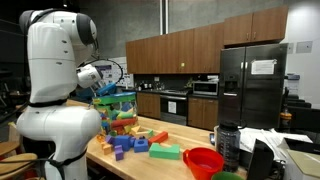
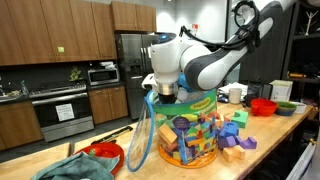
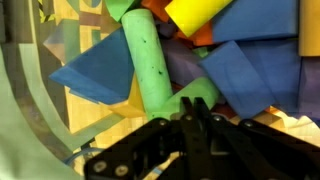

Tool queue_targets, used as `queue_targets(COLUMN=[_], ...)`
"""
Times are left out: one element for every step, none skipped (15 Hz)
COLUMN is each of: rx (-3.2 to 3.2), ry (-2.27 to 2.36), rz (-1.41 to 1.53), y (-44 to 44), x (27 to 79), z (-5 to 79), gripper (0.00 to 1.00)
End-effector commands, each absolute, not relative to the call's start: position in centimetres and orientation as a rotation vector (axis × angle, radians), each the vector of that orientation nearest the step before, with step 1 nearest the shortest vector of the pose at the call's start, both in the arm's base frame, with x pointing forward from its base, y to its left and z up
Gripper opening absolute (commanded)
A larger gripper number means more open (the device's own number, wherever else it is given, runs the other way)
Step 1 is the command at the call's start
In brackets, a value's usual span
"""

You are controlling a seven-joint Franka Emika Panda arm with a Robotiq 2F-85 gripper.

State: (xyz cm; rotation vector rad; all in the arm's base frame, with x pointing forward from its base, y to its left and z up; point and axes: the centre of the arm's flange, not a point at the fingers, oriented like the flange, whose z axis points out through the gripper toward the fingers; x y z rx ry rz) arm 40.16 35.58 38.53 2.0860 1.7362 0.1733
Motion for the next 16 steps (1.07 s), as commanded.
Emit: queue_targets(rx=[2.012, 1.99, 1.964, 1.942, 1.921, 1.913, 1.91, 1.909, 1.907, 1.901, 1.893, 1.877, 1.859, 1.841, 1.818, 1.795], ry=[1.771, 1.774, 1.775, 1.772, 1.773, 1.766, 1.762, 1.75, 1.745, 1.735, 1.728, 1.717, 1.707, 1.695, 1.679, 1.662], rz=[0.137, 0.127, 0.118, 0.11, 0.098, 0.09, 0.079, 0.07, 0.06, 0.047, 0.032, 0.019, 0.005, -0.01, -0.027, -0.04], y=[35.9, 36.1, 36.2, 36.3, 36.5, 36.6, 36.7, 36.7, 36.7, 36.5, 36.3, 35.8, 35.4, 35.0, 34.4, 33.9], x=[40.8, 41.0, 41.3, 41.6, 41.9, 42.1, 42.2, 42.2, 42.2, 42.3, 42.5, 42.7, 42.9, 43.2, 43.5, 43.9], z=[39.4, 39.8, 40.2, 40.5, 40.9, 41.2, 41.4, 41.6, 41.8, 42.1, 42.5, 42.9, 43.2, 43.7, 44.3, 44.8], gripper=[0.02, 0.01, 0.0, 0.0, 0.0, 0.0, 0.0, 0.0, 0.0, 0.0, 0.0, 0.0, 0.0, 0.0, 0.0, 0.0])
